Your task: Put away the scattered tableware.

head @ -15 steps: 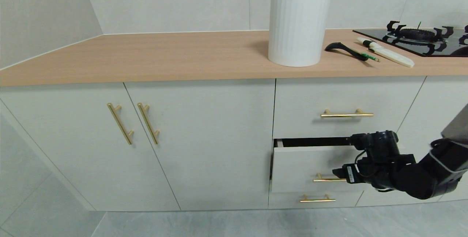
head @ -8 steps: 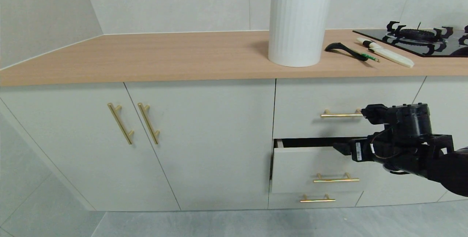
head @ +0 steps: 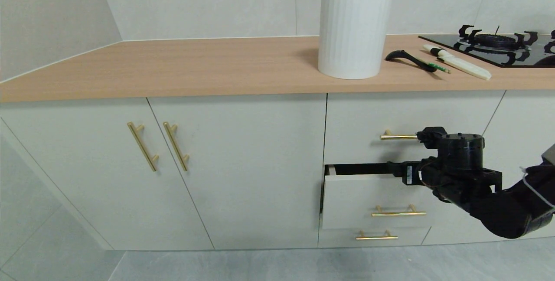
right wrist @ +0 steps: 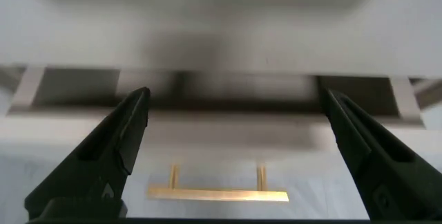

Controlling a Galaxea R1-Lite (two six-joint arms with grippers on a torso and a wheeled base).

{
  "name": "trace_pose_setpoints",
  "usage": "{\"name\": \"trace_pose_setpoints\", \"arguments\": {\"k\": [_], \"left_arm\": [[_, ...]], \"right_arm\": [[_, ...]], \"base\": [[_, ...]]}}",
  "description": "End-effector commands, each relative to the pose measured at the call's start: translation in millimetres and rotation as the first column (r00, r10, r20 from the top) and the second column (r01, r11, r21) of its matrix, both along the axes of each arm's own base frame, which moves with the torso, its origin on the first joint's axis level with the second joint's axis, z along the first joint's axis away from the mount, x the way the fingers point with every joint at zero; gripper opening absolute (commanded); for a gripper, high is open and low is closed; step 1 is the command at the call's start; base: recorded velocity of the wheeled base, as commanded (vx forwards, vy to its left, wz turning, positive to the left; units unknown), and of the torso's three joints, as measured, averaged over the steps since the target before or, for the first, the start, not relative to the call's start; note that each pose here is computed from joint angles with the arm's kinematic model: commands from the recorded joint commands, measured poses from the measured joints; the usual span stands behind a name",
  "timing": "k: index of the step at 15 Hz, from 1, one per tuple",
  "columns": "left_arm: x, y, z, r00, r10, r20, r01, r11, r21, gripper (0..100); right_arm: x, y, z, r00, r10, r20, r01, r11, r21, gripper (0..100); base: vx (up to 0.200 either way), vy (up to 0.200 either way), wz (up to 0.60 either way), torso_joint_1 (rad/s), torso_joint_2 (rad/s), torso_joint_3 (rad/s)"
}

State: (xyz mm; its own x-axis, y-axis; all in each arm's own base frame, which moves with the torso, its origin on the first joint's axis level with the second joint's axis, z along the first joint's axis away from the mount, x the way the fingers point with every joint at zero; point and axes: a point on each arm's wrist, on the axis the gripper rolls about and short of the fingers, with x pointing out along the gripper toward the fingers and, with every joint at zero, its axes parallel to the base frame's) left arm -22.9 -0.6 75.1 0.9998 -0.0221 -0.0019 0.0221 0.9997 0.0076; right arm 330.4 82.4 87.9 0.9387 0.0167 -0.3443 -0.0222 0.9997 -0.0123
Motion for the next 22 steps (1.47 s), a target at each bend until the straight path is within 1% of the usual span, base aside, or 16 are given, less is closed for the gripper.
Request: {"name": "trace_pose_setpoints", "arguments": {"k": [1,6,9,16,19,22], "left_arm": [[0.1,0.0,0.0,1.0,-0.001,-0.001,0.001,1.0,0.0,100],[0.1,0.0,0.0,1.0,0.001,-0.001,-0.001,1.0,0.0,100],[0.1,0.0,0.0,1.0,-0.001,-0.001,0.001,1.0,0.0,100],[0.1,0.0,0.0,1.0,-0.001,-0.001,0.001,1.0,0.0,100],[0.1,0.0,0.0,1.0,-0.001,-0.001,0.001,1.0,0.0,100],[0.1,0.0,0.0,1.0,-0.001,-0.001,0.001,1.0,0.0,100]], "right_arm": [[5.0,1.3,-21.0,0.999,-0.002,-0.051,0.001,1.0,-0.015,100],[12.1,-1.2,-27.4,0.999,-0.013,-0.032,0.013,1.0,-0.008,100],[16.7,-1.2,-29.5,1.0,-0.022,-0.007,0.022,1.0,0.014,100],[13.0,-2.1,-33.6,0.998,-0.022,-0.057,0.022,1.0,-0.001,100],[8.3,-3.3,-27.8,0.998,-0.022,-0.063,0.022,1.0,-0.002,100],[-1.7,-4.5,-15.4,0.994,-0.013,-0.105,0.011,1.0,-0.01,100]], "base": [[0.0,0.0,0.0,0.0,0.0,0.0],[0.0,0.0,0.0,0.0,0.0,0.0],[0.0,0.0,0.0,0.0,0.0,0.0],[0.0,0.0,0.0,0.0,0.0,0.0],[0.0,0.0,0.0,0.0,0.0,0.0],[0.0,0.0,0.0,0.0,0.0,0.0]]}}
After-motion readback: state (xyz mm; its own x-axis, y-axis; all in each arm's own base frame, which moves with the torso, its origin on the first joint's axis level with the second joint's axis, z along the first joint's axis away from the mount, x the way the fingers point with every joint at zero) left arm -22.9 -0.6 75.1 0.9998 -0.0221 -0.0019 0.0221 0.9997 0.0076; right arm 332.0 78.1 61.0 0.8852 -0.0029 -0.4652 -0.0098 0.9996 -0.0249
